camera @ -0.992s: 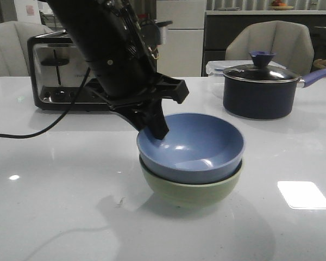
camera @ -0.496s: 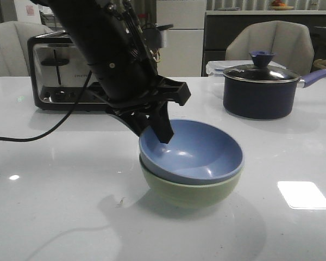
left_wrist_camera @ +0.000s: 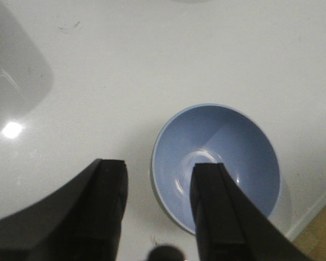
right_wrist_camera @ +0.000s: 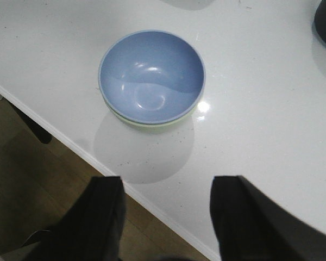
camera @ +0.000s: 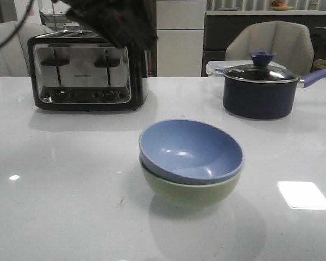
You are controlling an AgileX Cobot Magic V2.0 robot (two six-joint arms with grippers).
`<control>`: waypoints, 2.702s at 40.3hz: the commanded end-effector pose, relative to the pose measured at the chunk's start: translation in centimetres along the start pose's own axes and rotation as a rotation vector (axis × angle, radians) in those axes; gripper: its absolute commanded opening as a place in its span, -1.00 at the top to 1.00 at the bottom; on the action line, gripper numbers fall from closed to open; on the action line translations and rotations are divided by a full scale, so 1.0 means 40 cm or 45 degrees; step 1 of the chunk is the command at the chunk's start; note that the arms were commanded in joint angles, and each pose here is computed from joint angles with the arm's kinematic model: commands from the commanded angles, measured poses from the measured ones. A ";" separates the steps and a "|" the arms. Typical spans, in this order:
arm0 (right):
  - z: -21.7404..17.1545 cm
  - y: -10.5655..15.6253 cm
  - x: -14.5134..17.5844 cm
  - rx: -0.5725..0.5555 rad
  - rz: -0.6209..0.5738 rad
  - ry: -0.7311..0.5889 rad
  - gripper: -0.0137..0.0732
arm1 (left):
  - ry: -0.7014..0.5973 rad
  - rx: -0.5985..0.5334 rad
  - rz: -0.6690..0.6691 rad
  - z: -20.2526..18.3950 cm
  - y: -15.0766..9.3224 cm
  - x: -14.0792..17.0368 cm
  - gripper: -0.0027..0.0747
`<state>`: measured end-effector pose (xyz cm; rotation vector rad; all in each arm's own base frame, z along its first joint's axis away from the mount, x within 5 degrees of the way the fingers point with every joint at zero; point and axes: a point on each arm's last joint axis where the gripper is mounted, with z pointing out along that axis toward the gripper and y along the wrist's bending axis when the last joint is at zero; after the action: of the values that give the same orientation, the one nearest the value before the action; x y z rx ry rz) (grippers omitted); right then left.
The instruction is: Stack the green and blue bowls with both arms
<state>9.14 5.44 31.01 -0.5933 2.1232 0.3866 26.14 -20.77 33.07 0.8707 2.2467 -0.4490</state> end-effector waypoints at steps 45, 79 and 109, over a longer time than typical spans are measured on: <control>-0.014 -0.017 -0.029 0.104 -0.096 -0.087 -0.28 | -0.224 -0.239 -0.021 -0.397 -0.037 0.419 0.00; -0.014 -0.016 -0.029 0.104 -0.095 -0.088 0.55 | -0.242 -0.226 -0.024 -0.397 -0.040 0.420 0.69; -0.014 -0.016 -0.029 0.100 -0.091 -0.090 0.55 | -1.049 -0.867 -0.212 -0.365 0.008 0.679 0.69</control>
<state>9.33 4.95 30.85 -0.6316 2.1213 0.2850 4.59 -0.43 23.81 0.1174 1.6617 -0.0555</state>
